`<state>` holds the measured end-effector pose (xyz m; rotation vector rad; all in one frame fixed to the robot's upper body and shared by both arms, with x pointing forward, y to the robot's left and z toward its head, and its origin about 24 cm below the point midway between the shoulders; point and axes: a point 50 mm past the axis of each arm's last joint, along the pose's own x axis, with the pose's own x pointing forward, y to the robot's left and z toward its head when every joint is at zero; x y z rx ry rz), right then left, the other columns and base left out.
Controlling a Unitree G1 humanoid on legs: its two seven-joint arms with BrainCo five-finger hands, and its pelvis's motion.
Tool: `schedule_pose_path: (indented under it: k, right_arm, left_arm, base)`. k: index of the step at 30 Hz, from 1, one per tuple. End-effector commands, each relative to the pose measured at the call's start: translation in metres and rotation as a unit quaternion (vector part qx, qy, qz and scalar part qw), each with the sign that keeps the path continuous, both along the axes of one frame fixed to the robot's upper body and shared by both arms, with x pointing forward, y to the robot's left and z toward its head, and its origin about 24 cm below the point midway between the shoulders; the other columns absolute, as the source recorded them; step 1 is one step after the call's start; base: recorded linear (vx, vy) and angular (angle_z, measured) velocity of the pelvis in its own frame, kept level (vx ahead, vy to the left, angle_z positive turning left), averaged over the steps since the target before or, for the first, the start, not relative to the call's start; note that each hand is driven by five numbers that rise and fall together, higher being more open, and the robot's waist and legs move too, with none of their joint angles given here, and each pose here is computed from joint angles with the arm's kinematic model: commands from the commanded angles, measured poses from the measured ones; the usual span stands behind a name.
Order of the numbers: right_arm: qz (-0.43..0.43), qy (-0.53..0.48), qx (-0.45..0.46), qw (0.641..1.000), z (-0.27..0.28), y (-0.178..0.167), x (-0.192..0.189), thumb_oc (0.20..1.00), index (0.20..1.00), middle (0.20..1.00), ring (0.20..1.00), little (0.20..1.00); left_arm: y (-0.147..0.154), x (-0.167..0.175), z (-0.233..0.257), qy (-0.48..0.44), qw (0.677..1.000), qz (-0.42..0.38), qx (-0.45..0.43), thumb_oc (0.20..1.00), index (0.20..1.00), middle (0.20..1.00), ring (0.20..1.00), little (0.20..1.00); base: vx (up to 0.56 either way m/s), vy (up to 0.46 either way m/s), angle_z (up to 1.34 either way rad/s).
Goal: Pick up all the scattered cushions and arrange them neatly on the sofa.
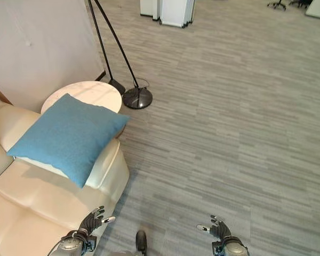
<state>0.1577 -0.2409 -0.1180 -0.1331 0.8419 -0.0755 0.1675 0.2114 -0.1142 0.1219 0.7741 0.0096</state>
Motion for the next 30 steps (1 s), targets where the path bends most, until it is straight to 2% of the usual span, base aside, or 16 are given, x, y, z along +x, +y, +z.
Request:
schedule_pose_path:
  k: [1, 7, 13, 16, 22, 30]
  right_arm:
    - [0.015, -0.032, 0.0, 0.999, 0.009, 0.002, 0.013, 1.0, 1.0, 1.0, 1.0, 1.0]
    - [0.007, -0.031, 0.008, 0.999, 0.007, 0.005, 0.01, 1.0, 1.0, 1.0, 1.0, 1.0]
    - [-0.003, -0.011, 0.005, 1.0, 0.001, 0.001, 0.001, 1.0, 1.0, 1.0, 1.0, 1.0]
    - [-0.007, 0.003, 0.008, 1.0, -0.003, -0.001, -0.006, 1.0, 1.0, 1.0, 1.0, 1.0]
    - [-0.014, 0.005, 0.015, 1.0, -0.004, -0.005, -0.009, 1.0, 1.0, 1.0, 1.0, 1.0]
    - [-0.023, 0.013, -0.001, 1.0, -0.004, -0.013, -0.013, 1.0, 1.0, 1.0, 1.0, 1.0]
  left_arm:
    - [0.003, 0.025, 0.019, -0.06, 0.998, -0.008, 0.002, 1.0, 1.0, 1.0, 1.0, 1.0]
    - [0.0, 0.03, 0.022, -0.068, 0.998, -0.018, -0.002, 1.0, 1.0, 1.0, 1.0, 1.0]
    - [0.001, 0.032, 0.02, -0.067, 0.998, -0.009, -0.005, 1.0, 1.0, 1.0, 1.0, 1.0]
    - [-0.003, 0.025, 0.012, -0.047, 0.999, 0.006, -0.015, 1.0, 1.0, 1.0, 1.0, 1.0]
    - [-0.008, 0.023, 0.007, -0.036, 0.997, 0.041, -0.046, 1.0, 1.0, 1.0, 1.0, 1.0]
    - [-0.007, 0.022, 0.007, -0.033, 0.998, 0.034, -0.04, 1.0, 1.0, 1.0, 1.0, 1.0]
  base:
    - [0.24, 0.166, 0.43]
    - [0.28, -0.024, 0.85]
    - [0.33, -0.215, 0.52]
    - [0.53, -0.51, 1.15]
    - [0.21, -0.259, 0.67]
    - [0.17, -0.092, 0.75]
